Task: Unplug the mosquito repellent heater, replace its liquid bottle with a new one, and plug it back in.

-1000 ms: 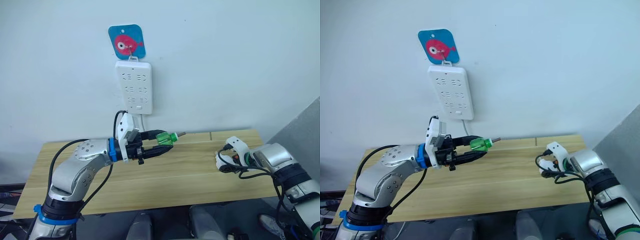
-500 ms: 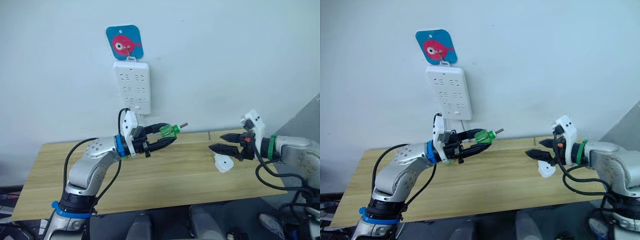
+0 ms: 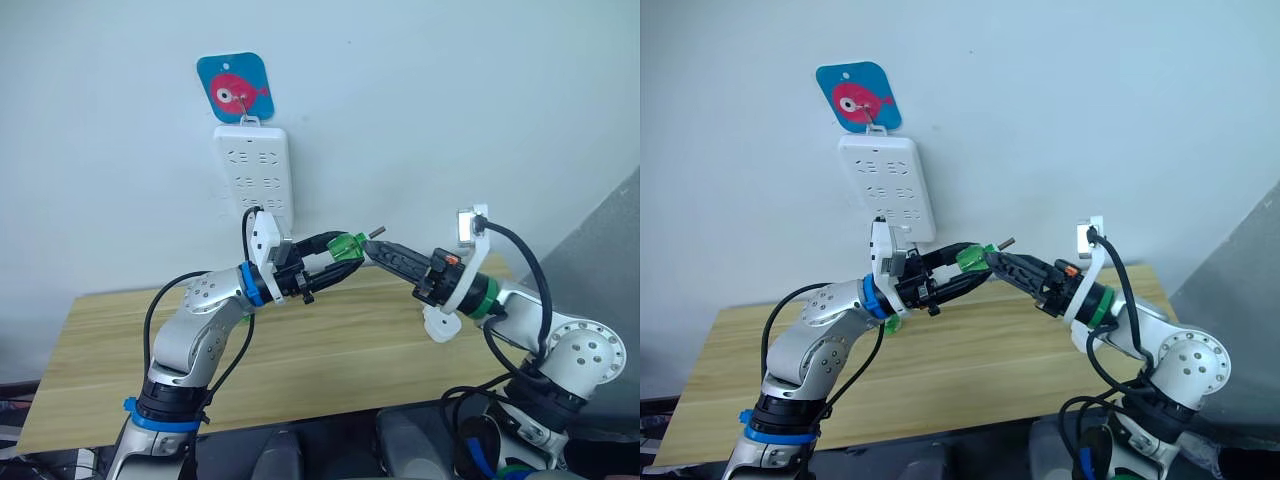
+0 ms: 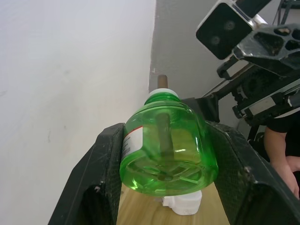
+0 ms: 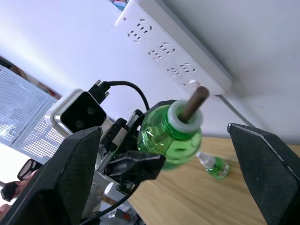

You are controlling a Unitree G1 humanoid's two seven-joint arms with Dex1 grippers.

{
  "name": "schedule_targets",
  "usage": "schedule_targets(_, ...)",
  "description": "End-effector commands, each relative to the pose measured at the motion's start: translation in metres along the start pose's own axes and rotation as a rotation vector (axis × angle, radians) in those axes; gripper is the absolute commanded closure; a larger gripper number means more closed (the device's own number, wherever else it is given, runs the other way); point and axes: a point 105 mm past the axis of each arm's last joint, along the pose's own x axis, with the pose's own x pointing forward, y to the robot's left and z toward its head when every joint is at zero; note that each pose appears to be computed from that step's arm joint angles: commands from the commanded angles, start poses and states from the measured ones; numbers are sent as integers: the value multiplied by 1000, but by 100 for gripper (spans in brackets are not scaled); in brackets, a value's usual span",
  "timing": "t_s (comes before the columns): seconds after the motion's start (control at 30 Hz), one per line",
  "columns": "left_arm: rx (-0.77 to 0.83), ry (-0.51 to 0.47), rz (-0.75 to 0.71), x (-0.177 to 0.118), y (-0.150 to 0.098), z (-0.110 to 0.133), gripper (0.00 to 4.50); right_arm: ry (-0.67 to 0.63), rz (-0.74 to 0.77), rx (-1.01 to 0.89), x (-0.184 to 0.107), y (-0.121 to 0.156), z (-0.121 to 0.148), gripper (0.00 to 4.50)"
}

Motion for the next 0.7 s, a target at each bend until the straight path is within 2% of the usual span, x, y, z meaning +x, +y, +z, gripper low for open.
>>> schedule_targets(0.03,59,-38,-8,2,-4,13,226,-22,31,16,3,8,2,0)
schedule_targets(0.7,80,-51,-11,3,-8,16,226,-45,-27,162,8,8,5,0)
